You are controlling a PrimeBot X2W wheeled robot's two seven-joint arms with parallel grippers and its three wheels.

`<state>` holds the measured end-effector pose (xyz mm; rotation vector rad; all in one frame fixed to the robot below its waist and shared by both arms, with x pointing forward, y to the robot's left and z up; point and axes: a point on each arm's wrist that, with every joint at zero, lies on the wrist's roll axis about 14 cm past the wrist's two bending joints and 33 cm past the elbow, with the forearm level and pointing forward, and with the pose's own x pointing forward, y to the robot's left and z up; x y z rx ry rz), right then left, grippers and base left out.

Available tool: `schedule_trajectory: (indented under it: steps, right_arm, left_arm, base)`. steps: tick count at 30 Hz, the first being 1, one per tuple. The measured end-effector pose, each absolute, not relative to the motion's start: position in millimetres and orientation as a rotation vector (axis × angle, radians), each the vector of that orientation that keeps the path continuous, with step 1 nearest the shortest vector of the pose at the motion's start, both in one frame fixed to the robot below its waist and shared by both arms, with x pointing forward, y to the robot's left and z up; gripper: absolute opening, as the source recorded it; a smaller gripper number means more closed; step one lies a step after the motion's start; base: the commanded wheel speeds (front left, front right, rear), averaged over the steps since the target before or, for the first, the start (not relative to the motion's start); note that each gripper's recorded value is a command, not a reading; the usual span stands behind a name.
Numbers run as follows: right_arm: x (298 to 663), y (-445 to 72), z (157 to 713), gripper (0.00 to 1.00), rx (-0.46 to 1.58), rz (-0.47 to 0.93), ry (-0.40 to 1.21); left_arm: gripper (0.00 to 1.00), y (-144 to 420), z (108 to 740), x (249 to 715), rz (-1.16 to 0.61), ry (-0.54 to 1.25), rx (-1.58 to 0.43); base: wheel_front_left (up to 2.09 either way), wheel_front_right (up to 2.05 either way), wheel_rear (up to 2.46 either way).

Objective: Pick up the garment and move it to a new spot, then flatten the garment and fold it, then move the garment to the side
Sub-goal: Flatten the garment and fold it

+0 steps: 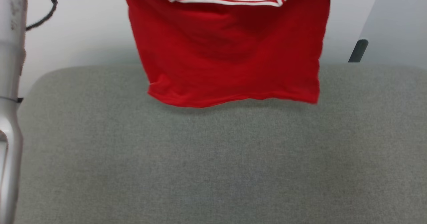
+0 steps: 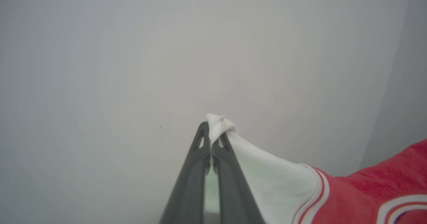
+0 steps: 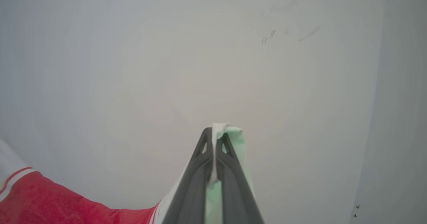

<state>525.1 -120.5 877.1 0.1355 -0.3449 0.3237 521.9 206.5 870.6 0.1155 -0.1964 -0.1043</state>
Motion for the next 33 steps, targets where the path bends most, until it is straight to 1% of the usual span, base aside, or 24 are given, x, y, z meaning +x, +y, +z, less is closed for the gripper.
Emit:
schedule_trajectory:
  steps: [3, 6, 11, 14, 17, 21, 24, 27, 29, 33]
  right_arm:
    - [533.0, -119.1, 882.2, 0.0, 0.103, 0.322, -0.36]
    - [542.1, -124.6, 898.7, 0.0, 0.079, 0.308, -0.432]
    - [570.6, -135.7, 910.2, 0.0, 0.027, 0.27, -0.562]
    - [592.8, -144.5, 908.1, 0.0, -0.006, 0.241, -0.635]
    - [620.8, -155.7, 891.5, 0.0, -0.037, 0.207, -0.672]
    - [658.6, -170.2, 866.9, 0.0, -0.113, 0.161, -0.681]
    - [685.8, -179.9, 843.1, 0.0, -0.162, 0.133, -0.672]
    - [702.8, -179.1, 828.1, 0.0, -0.212, 0.127, -0.714]
    - [719.4, -180.1, 802.2, 0.0, -0.214, 0.12, -0.7]
    - [756.6, -171.6, 721.7, 0.0, -0.212, 0.134, -0.59]
  left_arm:
    - [0.0, 204.1, 880.3, 529.8, -0.107, -0.234, 0.119]
    - [0.0, 201.5, 899.1, 539.4, -0.108, -0.311, 0.131]
    - [0.0, 193.2, 914.3, 570.3, -0.107, -0.414, 0.138]
    - [0.0, 185.2, 914.4, 594.4, -0.119, -0.461, 0.128]
    - [0.0, 177.7, 900.1, 623.7, -0.131, -0.478, 0.121]
    - [0.0, 165.5, 876.3, 661.3, -0.159, -0.502, 0.105]
    - [0.0, 157.1, 847.3, 689.4, -0.183, -0.508, 0.083]
    - [0.0, 156.0, 816.5, 714.7, -0.192, -0.508, 0.069]
    - [0.0, 159.4, 792.3, 730.6, -0.187, -0.501, 0.07]
    - [0.0, 165.2, 725.0, 762.0, -0.178, -0.417, 0.053]
  base:
    - [0.0, 0.0, 0.0]
    - [0.0, 0.0, 0.0]
    - [0.0, 0.0, 0.0]
    - [0.0, 0.0, 0.0]
    - [0.0, 0.0, 0.0]
    - [0.0, 0.0, 0.0]
    - [0.0, 0.0, 0.0]
    - [0.0, 0.0, 0.0]
    - [0.0, 0.0, 0.0]
    - [0.0, 0.0, 0.0]
